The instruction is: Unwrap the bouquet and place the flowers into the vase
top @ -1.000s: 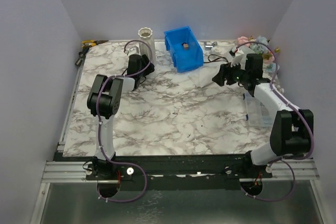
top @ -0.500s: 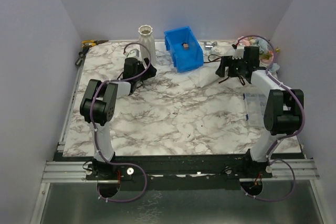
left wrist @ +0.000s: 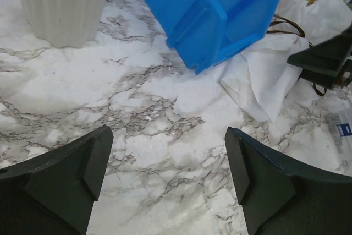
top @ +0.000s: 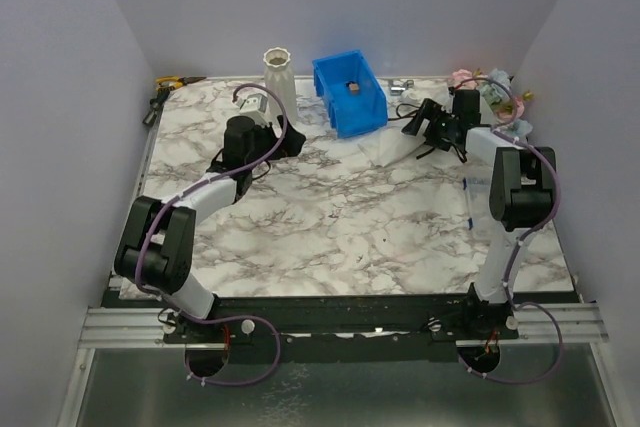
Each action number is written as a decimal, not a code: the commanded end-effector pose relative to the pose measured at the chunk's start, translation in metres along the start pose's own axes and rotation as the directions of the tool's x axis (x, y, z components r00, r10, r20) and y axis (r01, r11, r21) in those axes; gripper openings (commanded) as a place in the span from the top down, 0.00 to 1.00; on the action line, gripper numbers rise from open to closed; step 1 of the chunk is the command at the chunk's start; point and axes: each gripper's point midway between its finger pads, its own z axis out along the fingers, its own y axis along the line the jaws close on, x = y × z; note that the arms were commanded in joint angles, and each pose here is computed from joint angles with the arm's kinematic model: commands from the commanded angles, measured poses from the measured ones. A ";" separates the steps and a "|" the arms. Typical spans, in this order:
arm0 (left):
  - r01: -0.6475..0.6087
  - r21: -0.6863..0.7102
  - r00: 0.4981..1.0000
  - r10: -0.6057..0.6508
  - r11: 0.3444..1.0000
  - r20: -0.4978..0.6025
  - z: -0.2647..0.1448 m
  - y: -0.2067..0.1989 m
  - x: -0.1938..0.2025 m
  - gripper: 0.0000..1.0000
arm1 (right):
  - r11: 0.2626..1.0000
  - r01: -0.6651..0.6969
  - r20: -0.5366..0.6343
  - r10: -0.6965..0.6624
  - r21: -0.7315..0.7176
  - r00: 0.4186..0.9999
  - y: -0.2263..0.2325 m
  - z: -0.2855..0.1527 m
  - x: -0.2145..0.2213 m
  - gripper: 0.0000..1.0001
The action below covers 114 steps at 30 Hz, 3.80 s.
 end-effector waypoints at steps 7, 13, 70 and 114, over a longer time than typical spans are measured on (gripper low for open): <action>-0.150 0.090 0.988 0.152 0.985 -0.025 -0.045 -0.033 0.001 0.05 | 0.981 -0.184 -0.057 0.187 0.055 0.981 -0.008 0.001 0.025 0.61; -0.236 0.144 0.970 0.242 0.961 -0.021 -0.066 -0.042 0.003 0.05 | 0.975 -0.223 -0.137 0.224 0.023 0.965 0.006 -0.046 0.066 0.95; -0.589 0.736 0.586 0.804 0.333 0.105 -0.049 -0.106 0.122 0.67 | 0.772 0.272 -0.199 -0.454 -0.574 0.869 0.132 -0.177 0.156 0.53; -0.536 0.837 0.453 0.874 0.110 0.176 -0.063 -0.122 0.189 0.54 | 0.817 0.242 -0.358 -0.468 -0.523 0.808 0.114 -0.078 0.182 0.79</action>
